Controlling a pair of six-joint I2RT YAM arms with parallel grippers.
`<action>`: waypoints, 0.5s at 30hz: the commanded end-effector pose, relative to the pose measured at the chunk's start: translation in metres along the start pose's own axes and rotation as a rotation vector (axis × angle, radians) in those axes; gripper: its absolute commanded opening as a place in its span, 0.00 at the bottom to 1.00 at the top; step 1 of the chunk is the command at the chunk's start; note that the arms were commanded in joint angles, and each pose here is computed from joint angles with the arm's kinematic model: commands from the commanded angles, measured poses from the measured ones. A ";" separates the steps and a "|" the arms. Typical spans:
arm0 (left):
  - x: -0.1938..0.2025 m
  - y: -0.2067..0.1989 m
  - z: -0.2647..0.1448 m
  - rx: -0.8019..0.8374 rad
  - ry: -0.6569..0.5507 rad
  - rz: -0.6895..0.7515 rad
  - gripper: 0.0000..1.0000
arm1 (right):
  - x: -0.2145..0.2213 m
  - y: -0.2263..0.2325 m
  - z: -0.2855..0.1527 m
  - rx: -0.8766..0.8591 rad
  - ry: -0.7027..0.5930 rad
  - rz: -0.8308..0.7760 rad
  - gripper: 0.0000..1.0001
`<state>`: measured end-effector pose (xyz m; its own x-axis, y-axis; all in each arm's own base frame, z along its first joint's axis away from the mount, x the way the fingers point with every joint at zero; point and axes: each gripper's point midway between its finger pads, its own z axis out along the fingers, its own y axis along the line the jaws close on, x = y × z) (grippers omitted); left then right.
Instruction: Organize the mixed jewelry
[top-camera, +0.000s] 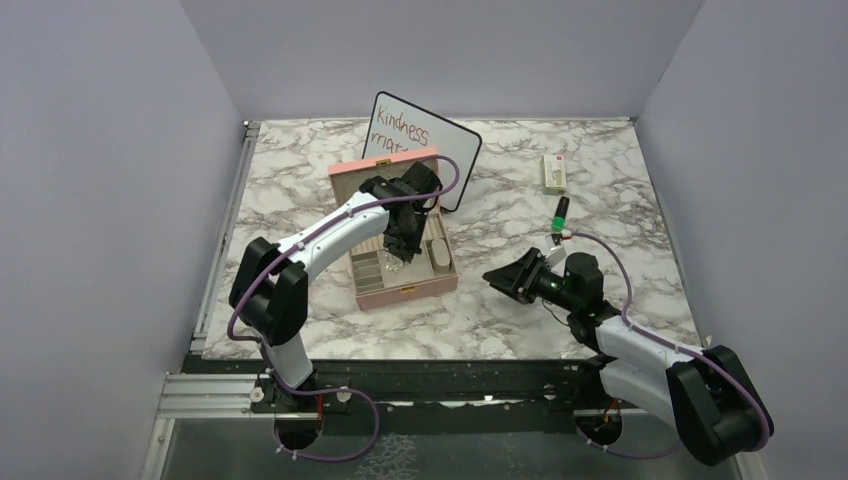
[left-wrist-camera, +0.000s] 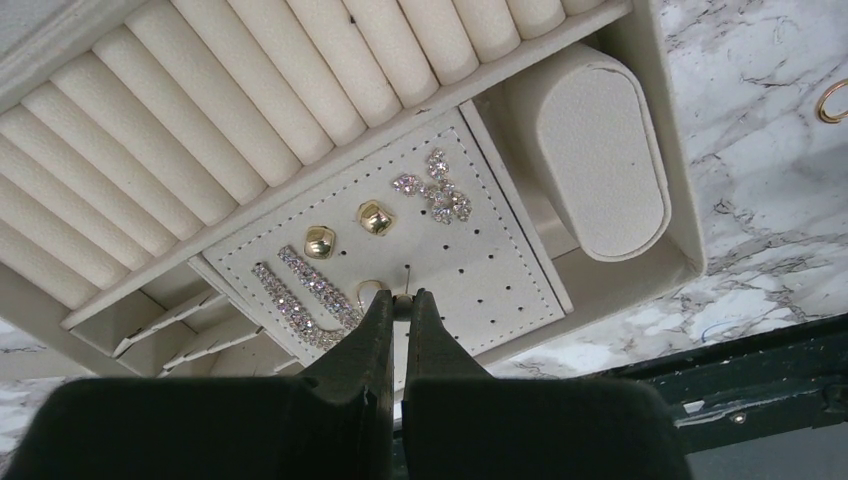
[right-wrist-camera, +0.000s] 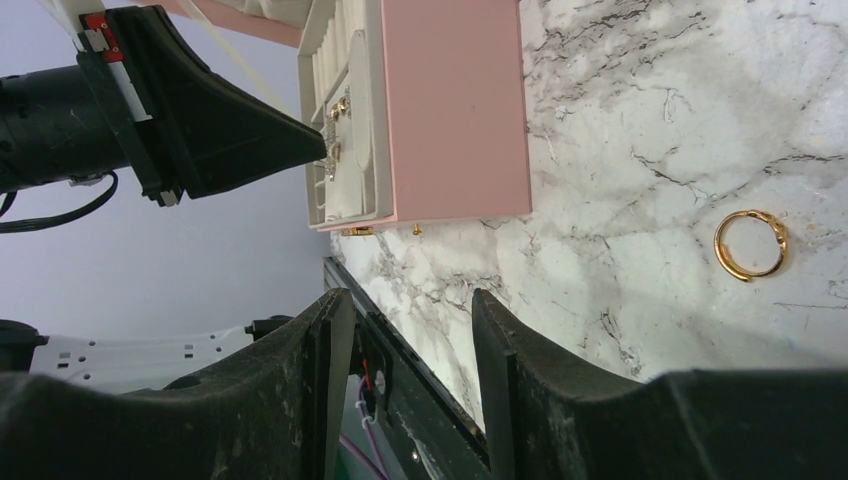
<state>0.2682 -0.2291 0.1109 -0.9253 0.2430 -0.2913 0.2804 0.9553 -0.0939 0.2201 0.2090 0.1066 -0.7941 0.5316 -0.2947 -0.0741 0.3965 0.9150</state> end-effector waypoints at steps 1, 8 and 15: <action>0.000 0.006 0.005 -0.029 -0.004 0.013 0.00 | -0.004 0.004 0.001 -0.010 -0.018 -0.012 0.51; 0.004 0.007 0.005 -0.027 0.006 0.016 0.00 | -0.004 0.004 0.000 -0.007 -0.019 -0.008 0.51; 0.004 0.005 0.006 -0.020 0.009 0.009 0.00 | -0.003 0.004 0.000 -0.008 -0.018 -0.009 0.51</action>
<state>0.2648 -0.2259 0.1057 -0.9277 0.2503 -0.2771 0.2832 0.9553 -0.0851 0.2201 0.2090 0.1065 -0.7940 0.5320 -0.2942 -0.0734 0.3966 0.9151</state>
